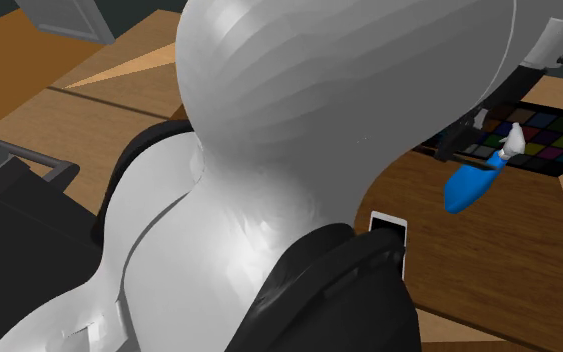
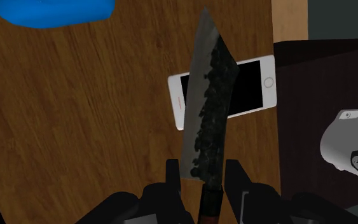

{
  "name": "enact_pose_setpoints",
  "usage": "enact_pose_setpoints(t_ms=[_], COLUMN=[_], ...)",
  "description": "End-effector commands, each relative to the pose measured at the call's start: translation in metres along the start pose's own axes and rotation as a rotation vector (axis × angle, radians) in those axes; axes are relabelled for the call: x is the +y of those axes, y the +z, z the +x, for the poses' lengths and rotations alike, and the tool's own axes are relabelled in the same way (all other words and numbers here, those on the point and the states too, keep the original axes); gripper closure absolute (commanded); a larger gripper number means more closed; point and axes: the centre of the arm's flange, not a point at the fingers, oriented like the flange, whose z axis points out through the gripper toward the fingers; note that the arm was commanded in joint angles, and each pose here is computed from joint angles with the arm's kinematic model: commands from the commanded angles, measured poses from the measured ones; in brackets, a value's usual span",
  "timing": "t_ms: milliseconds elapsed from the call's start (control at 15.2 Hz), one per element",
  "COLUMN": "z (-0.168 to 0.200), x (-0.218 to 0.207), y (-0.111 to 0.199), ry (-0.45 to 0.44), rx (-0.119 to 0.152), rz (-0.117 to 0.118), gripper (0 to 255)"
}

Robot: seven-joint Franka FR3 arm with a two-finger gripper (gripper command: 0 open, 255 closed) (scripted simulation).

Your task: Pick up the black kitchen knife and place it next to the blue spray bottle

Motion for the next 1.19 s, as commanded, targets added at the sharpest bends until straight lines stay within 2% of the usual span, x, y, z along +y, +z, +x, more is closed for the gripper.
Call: enact_pose_setpoints(t_ms=[0,1122], z=[-0.001,-0.004], x=[0.002,0.021], y=[0.011,0.099], ry=[0.000,0.000], rx=[0.000,0.000], rz=[0.000,0.000], gripper=[255,255])
